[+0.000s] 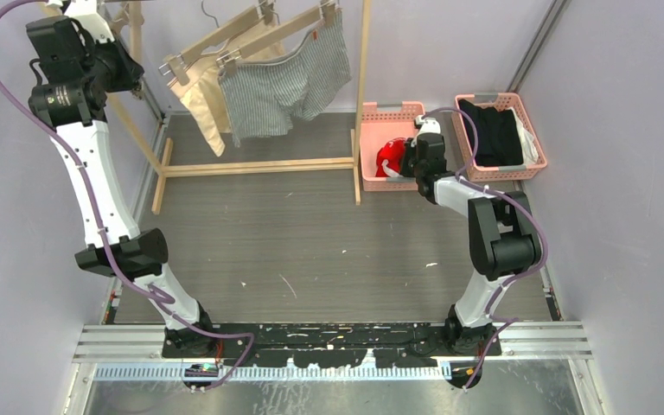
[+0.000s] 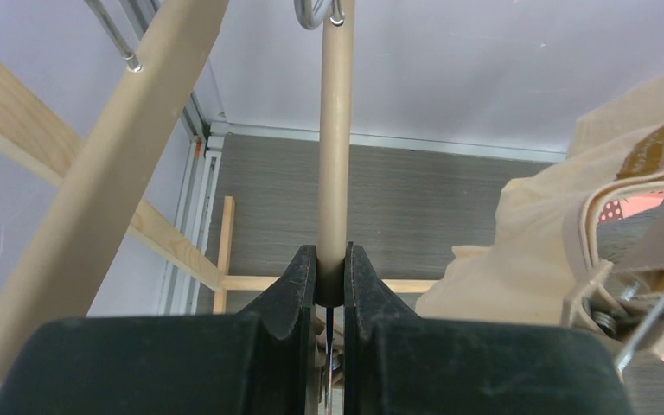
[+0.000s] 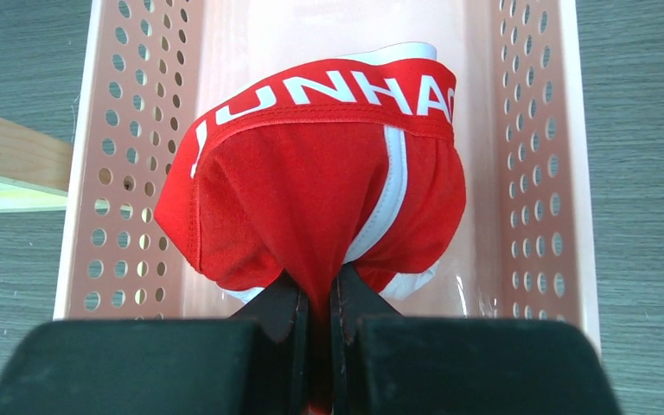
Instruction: Remove the underwear clipped to the hanger
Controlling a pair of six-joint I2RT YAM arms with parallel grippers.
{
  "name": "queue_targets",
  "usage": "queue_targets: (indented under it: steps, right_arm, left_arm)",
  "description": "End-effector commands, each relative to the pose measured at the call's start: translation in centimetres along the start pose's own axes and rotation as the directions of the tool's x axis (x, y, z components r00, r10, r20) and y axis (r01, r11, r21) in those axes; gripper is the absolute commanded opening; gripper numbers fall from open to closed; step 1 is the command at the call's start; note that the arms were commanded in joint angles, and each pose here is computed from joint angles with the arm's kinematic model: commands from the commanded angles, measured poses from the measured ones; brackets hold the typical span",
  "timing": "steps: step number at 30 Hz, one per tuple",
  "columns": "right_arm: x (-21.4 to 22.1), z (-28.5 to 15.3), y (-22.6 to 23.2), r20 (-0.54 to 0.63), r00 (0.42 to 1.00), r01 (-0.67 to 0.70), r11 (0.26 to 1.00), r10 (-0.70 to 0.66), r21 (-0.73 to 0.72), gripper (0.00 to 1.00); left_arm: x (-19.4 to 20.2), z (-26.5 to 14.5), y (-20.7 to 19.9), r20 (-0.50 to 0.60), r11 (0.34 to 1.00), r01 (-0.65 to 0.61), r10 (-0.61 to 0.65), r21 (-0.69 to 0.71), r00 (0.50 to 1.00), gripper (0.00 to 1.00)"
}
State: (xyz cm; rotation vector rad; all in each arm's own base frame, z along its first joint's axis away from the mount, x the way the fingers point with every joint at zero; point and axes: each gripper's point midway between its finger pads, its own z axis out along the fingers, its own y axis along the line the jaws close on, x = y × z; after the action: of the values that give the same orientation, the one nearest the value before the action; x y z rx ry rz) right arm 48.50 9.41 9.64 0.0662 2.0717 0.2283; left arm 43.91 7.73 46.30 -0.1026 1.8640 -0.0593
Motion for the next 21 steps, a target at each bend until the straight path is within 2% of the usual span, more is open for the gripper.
queue_targets:
  steps: [1,3,4,5,6,9,10,16,21]
  right_arm:
    - [-4.3,-1.5,0.9,0.136,0.991,-0.013,0.999,0.018,-0.033,0.01]
    - [-4.1,-1.4,0.7,0.131,0.991,-0.014,1.000,0.017,-0.021,0.01]
    - [-3.9,-1.4,0.5,0.128,0.992,-0.016,1.000,0.017,-0.016,0.02]
    - [-3.8,-1.3,0.5,0.124,0.992,-0.015,1.000,0.017,-0.014,0.13]
    - [-3.8,-1.3,0.5,0.123,0.992,-0.017,1.000,0.018,-0.010,0.30]
    - [-3.7,-1.2,0.4,0.124,0.992,-0.020,1.000,0.021,-0.008,0.49]
    - [-3.8,-1.3,0.4,0.127,0.992,-0.021,1.000,0.022,-0.008,0.55]
    - [-4.7,-2.2,0.4,0.150,0.988,-0.019,1.000,0.019,-0.001,0.63]
    - [-5.8,-3.8,0.5,0.186,0.982,-0.015,1.000,0.016,-0.007,0.66]
  left_arm:
    - [-2.2,-0.3,-0.2,0.077,1.000,-0.004,0.003,0.015,0.997,0.00]
    - [-1.6,-0.2,0.0,0.060,1.000,-0.001,0.001,0.008,0.998,0.02]
    - [-1.3,-0.1,0.1,0.051,1.000,0.001,-0.001,0.002,0.999,0.08]
    - [-1.2,-0.3,0.2,0.049,1.000,0.000,0.000,-0.005,0.999,0.12]
    - [-1.3,-0.5,0.3,0.056,1.000,-0.003,0.003,-0.011,0.998,0.13]
    - [-2.0,-1.6,0.2,0.088,1.000,-0.019,0.021,-0.020,0.996,0.19]
    - [-2.3,-2.0,0.1,0.098,0.999,-0.025,0.027,-0.023,0.995,0.24]
    - [-3.3,-4.7,0.0,0.127,0.997,-0.049,0.056,-0.057,0.990,0.42]
    - [-3.8,-6.9,0.6,0.165,0.991,-0.060,0.080,-0.120,0.983,0.47]
